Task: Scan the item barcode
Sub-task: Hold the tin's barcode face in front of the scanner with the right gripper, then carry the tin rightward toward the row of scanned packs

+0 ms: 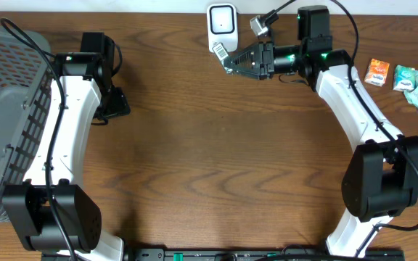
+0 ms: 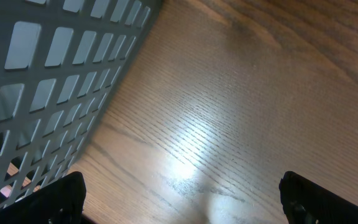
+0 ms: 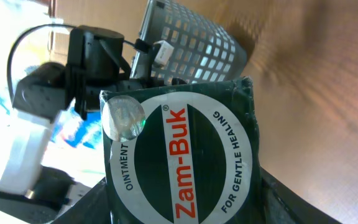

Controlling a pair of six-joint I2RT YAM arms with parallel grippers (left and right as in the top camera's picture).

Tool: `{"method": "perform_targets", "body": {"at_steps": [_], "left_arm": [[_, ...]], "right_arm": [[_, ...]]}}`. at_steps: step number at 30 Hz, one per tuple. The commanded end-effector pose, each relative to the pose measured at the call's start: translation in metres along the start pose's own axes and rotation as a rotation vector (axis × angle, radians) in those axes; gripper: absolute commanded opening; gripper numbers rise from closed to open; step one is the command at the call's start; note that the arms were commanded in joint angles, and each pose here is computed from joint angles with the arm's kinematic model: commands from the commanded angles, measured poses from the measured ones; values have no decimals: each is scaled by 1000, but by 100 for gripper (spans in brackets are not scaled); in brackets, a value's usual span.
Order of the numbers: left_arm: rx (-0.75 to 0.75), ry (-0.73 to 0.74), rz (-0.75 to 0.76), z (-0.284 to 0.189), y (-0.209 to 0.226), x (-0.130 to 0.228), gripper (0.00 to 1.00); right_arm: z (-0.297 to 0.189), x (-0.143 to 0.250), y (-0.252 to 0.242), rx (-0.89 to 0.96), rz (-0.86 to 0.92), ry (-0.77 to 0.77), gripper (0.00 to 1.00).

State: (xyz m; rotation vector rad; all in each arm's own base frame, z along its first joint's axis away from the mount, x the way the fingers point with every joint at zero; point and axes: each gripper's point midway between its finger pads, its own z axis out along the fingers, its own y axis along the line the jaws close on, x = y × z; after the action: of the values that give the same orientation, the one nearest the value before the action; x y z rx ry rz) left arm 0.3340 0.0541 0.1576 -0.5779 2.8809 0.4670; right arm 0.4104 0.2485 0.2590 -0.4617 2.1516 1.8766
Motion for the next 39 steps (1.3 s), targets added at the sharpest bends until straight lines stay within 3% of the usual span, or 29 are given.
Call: {"method": "perform_targets", "body": {"at_steps": [1, 8, 20, 23, 30, 35, 39], "left_arm": [[0, -7, -18, -3, 1, -1, 98], [1, -7, -18, -3, 1, -2, 98], [1, -7, -18, -3, 1, -2, 98], [0, -7, -18, -3, 1, -1, 98], [1, -7, -18, -3, 1, -2, 97], [1, -7, -18, -3, 1, -2, 98], [0, -7, -18, -3, 1, -1, 98]], "right_arm": [[1, -8, -3, 39, -227, -21, 53], [0, -24, -10, 109, -335, -74, 53], [-1, -28, -18, 157, -326, -92, 54], [-6, -25, -61, 398, -294, -104, 54], [-45, 11, -160, 1156, -238, -24, 56], [-68, 19, -173, 1515, -321, -8, 56], [-78, 30, -176, 1674, -362, 11, 56]]}}
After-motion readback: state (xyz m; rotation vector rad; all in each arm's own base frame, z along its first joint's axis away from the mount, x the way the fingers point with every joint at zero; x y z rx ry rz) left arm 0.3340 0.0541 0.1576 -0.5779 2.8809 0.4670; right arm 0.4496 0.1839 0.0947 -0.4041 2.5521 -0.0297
